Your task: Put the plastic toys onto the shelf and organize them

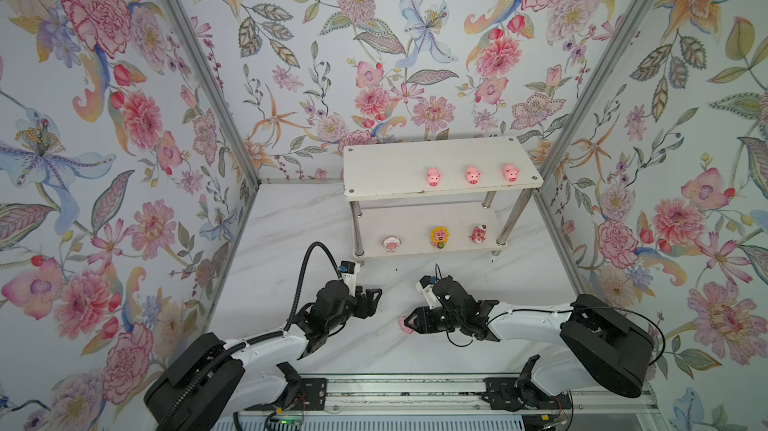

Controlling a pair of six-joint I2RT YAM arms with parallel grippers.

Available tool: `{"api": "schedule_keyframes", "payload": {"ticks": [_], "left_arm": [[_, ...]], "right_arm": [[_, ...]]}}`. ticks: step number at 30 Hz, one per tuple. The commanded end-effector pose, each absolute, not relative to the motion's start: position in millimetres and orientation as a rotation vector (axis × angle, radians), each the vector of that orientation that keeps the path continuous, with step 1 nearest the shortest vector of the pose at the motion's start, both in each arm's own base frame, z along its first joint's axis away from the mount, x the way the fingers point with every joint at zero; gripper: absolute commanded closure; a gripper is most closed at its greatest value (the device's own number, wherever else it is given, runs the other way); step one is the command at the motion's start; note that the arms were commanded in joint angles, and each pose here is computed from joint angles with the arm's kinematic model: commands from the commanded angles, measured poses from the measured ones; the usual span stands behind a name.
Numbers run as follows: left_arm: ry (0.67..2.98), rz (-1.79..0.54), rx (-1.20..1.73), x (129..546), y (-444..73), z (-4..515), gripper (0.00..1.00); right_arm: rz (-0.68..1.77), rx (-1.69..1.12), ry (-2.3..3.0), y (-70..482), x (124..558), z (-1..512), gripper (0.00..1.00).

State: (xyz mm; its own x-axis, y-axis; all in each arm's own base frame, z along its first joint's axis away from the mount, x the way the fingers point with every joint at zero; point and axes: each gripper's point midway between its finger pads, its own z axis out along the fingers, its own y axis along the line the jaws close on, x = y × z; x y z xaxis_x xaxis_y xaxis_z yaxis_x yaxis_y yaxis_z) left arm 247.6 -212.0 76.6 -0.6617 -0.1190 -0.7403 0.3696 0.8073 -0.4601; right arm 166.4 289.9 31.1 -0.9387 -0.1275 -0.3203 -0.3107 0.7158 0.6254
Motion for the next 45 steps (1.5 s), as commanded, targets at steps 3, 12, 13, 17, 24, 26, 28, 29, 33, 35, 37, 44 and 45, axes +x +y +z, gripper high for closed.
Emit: {"api": "schedule_keyframes", "payload": {"ticks": [3, 12, 13, 17, 24, 26, 28, 29, 33, 35, 37, 44, 45], "left_arm": [[2.157, -0.771, 0.19, 251.8, -213.0, 83.6, 0.27], [2.155, -0.761, 0.188, 252.9, -211.8, 86.1, 0.27], [2.155, -0.766, 0.184, 252.6, -212.0, 86.3, 0.26], [2.146, -0.787, 0.166, 250.7, -210.4, 86.6, 0.26], [2.149, -0.775, 0.147, 248.2, -202.4, 85.0, 0.26], [2.15, -0.769, 0.142, 248.1, -200.0, 85.0, 0.26], [2.143, -0.771, 0.132, 248.0, -197.9, 86.1, 0.26], [2.139, -0.772, 0.129, 247.8, -196.9, 86.7, 0.26], [2.147, -0.754, 0.133, 246.6, -192.6, 84.2, 0.26], [2.144, -0.755, 0.128, 246.5, -191.3, 84.4, 0.26], [2.144, -0.753, 0.132, 246.0, -190.3, 83.5, 0.26], [2.134, -0.762, 0.119, 246.7, -188.6, 84.7, 0.26], [2.133, -0.765, 0.121, 246.5, -189.0, 85.1, 0.26]], "right_arm": [[0.817, -0.331, 2.755, 251.7, 160.5, 13.1, 0.48], [0.735, -0.54, 2.6, 259.8, 162.2, 47.5, 0.36], [0.704, -0.584, 2.581, 262.8, 161.2, 49.7, 0.35], [0.586, -0.763, 2.522, 278.0, 156.5, 47.3, 0.34], [0.302, -0.935, 2.529, 295.7, 157.1, 8.5, 0.38], [0.238, -0.947, 2.527, 302.0, 157.4, 1.3, 0.42], [0.188, -0.95, 2.519, 305.1, 156.4, -2.6, 0.45], [0.171, -0.953, 2.514, 306.5, 155.7, -3.5, 0.47], [0.155, -0.929, 2.518, 305.8, 153.5, -0.6, 0.46], [0.152, -0.916, 2.516, 300.9, 152.1, 2.2, 0.41], [0.153, -0.898, 2.517, 295.8, 151.6, 4.4, 0.37], [0.322, -0.963, 2.508, 303.4, 131.7, 11.2, 0.38], [0.368, -0.966, 2.51, 308.3, 128.2, 11.4, 0.38]]}}
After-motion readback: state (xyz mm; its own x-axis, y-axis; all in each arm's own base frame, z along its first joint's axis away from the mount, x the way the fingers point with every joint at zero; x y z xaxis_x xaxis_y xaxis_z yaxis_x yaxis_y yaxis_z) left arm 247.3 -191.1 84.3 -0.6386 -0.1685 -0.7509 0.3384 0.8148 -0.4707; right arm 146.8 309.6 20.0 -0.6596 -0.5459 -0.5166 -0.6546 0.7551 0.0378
